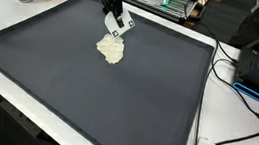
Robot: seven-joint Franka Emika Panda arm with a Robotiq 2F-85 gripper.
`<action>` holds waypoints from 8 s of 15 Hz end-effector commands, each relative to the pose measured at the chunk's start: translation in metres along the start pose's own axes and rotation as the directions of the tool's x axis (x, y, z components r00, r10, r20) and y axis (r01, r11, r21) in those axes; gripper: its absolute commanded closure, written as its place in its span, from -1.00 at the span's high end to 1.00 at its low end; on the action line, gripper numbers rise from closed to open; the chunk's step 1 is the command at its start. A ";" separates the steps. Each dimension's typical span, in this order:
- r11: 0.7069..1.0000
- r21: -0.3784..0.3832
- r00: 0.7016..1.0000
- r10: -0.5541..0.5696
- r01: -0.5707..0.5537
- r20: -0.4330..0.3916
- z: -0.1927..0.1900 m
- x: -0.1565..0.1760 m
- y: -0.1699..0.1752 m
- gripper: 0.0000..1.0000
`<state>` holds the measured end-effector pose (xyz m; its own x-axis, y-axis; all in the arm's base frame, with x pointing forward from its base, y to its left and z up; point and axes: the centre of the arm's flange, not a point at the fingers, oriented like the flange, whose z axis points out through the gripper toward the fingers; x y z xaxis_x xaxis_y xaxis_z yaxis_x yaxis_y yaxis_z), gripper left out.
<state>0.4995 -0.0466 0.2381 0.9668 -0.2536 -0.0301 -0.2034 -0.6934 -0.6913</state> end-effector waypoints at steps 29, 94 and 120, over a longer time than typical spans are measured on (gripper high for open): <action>0.639 -0.645 0.907 0.259 -0.420 -0.333 -0.042 -0.075 -0.174 -0.98; 0.695 -0.685 0.976 0.163 -0.220 -0.147 0.071 0.009 -0.002 -0.98; 0.656 -0.724 0.970 0.053 -0.213 -0.238 0.080 0.046 0.002 -0.98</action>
<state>0.5427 0.0046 0.2195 0.8952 -0.4356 0.0944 -0.4404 -0.8970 0.0379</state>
